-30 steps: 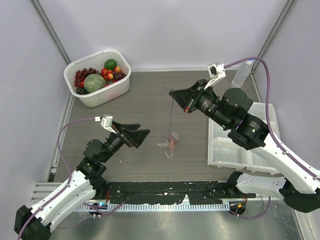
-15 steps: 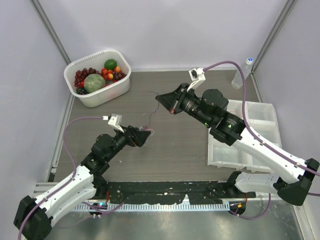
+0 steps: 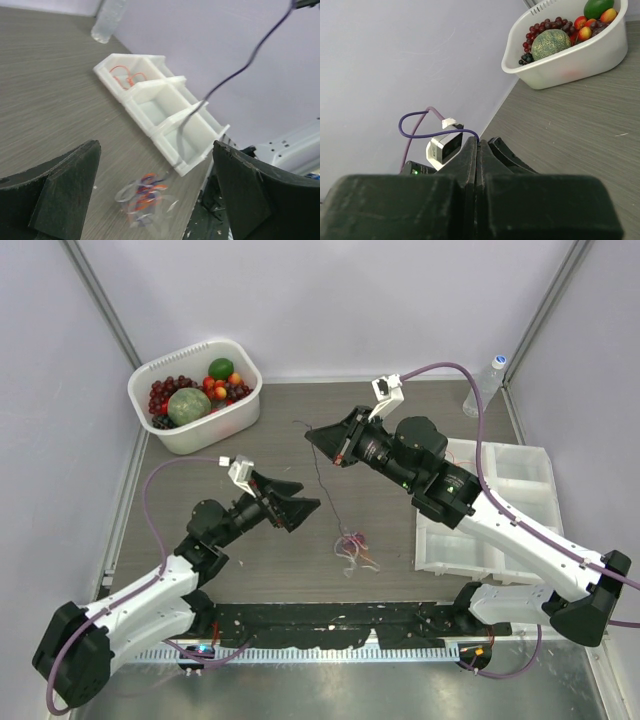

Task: Untangle the cables

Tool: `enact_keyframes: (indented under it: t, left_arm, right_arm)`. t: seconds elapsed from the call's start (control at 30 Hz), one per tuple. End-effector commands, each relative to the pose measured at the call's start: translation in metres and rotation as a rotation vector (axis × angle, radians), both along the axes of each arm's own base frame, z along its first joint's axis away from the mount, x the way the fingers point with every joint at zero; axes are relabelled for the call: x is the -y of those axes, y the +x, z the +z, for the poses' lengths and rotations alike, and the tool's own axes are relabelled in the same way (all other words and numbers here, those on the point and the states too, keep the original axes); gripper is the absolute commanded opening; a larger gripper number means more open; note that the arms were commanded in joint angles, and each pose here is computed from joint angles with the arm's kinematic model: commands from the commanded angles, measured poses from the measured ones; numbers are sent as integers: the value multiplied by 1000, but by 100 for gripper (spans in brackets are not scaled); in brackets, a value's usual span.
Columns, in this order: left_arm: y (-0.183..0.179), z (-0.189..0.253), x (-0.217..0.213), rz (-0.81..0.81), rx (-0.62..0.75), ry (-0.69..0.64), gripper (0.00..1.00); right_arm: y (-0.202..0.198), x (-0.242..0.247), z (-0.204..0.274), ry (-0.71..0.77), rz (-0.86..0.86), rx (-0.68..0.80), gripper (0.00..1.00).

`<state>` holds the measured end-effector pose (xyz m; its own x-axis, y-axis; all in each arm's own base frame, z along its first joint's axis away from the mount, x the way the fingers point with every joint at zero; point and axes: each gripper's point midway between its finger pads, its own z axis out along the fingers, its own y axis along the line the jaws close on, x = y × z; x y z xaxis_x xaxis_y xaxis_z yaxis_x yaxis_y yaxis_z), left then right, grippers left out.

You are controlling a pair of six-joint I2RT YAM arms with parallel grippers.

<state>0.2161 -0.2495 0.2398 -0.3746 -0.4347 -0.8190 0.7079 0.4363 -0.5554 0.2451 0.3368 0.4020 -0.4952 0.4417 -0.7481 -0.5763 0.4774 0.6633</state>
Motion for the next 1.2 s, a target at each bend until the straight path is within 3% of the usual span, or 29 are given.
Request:
enact_keyframes:
  t: [0.0,0.1,0.4,0.53,0.67,0.8,1.0,1.17]
  left_arm:
    - [-11,66,16,-121,153,-111,98]
    - [-6,72,20,-129,175,-119,98]
    - [39,65,31,-15,165,-34,81]
    - [53,56,36,6,147,9,66]
    - [81,17,27,145,33,76,52]
    - [108,-58,19,267,-113,170,46]
    - [136,-147,14,288,-432,140,29]
    - [134,-150,4,281,-424,51,29]
  right_arm:
    - [-5,0,29,88,12,39,1]
    - [-13,-4,34,107,63,43,1]
    - [-19,-6,50,146,96,62,1]
    - [-21,-7,64,152,105,77,1]
    - [-25,-6,86,189,123,102,1]
    - [-34,-6,121,249,165,134,1]
    - [-64,7,198,354,262,212,1]
    - [-85,46,260,385,205,347,1]
